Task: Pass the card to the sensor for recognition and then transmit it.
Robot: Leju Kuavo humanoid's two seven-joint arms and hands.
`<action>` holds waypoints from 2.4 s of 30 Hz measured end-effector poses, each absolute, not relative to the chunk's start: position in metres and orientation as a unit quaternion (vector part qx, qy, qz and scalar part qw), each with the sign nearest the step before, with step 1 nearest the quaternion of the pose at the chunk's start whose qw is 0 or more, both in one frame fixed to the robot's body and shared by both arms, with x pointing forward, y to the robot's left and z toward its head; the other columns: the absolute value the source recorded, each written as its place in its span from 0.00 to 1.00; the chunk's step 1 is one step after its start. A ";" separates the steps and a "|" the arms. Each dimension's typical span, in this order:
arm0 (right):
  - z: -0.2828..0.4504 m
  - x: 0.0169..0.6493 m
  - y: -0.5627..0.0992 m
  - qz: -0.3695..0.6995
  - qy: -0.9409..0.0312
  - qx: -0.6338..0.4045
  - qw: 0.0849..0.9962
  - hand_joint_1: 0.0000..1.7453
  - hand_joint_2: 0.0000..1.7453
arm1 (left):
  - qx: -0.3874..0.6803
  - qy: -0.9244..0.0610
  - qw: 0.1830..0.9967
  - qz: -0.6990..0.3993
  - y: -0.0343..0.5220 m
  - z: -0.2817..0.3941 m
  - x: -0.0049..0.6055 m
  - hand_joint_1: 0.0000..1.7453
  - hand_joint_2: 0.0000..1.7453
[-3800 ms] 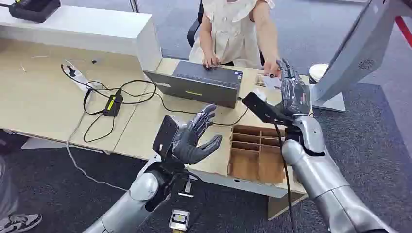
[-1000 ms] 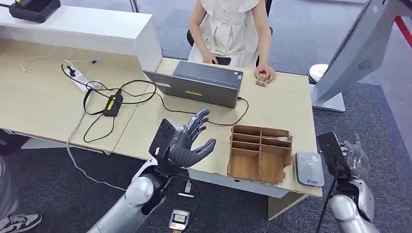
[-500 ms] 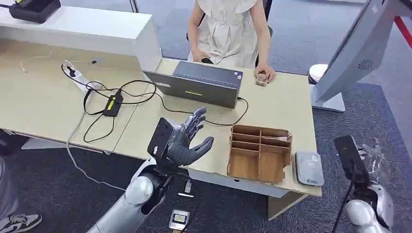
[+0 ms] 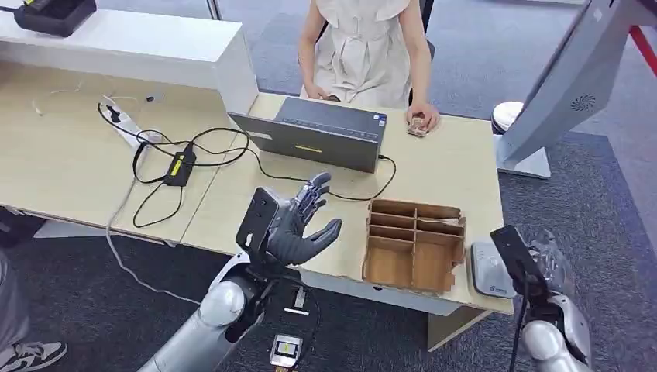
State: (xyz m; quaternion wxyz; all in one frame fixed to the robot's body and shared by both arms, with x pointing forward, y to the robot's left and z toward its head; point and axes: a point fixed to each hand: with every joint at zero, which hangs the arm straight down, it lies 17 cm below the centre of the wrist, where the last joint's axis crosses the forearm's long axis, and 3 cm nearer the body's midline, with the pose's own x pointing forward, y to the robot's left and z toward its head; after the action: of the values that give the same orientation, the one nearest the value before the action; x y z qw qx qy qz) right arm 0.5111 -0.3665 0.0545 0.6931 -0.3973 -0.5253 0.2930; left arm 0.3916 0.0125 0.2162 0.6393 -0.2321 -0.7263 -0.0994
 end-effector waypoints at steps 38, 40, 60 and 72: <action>0.022 0.501 -0.340 0.312 -0.511 -0.358 0.717 1.00 1.00 | -0.233 -0.719 0.646 -0.110 0.010 0.210 0.387 0.00 1.00; 0.020 0.500 -0.339 0.313 -0.508 -0.357 0.718 1.00 1.00 | -0.232 -0.719 0.646 -0.110 0.010 0.210 0.387 0.00 1.00; 0.010 0.497 -0.329 0.323 -0.502 -0.348 0.723 1.00 1.00 | -0.231 -0.716 0.650 -0.111 0.011 0.207 0.386 0.00 1.00; 0.011 0.497 -0.325 0.315 -0.508 -0.346 0.723 1.00 1.00 | -0.228 -0.715 0.651 -0.114 0.014 0.206 0.383 0.00 1.00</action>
State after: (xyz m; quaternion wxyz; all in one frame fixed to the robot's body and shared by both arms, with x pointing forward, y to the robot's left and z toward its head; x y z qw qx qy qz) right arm 0.4974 -0.3249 0.0111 0.7228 -0.3463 -0.5083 0.3150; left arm 0.3828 0.0140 0.2058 0.6509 -0.2283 -0.7149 -0.1143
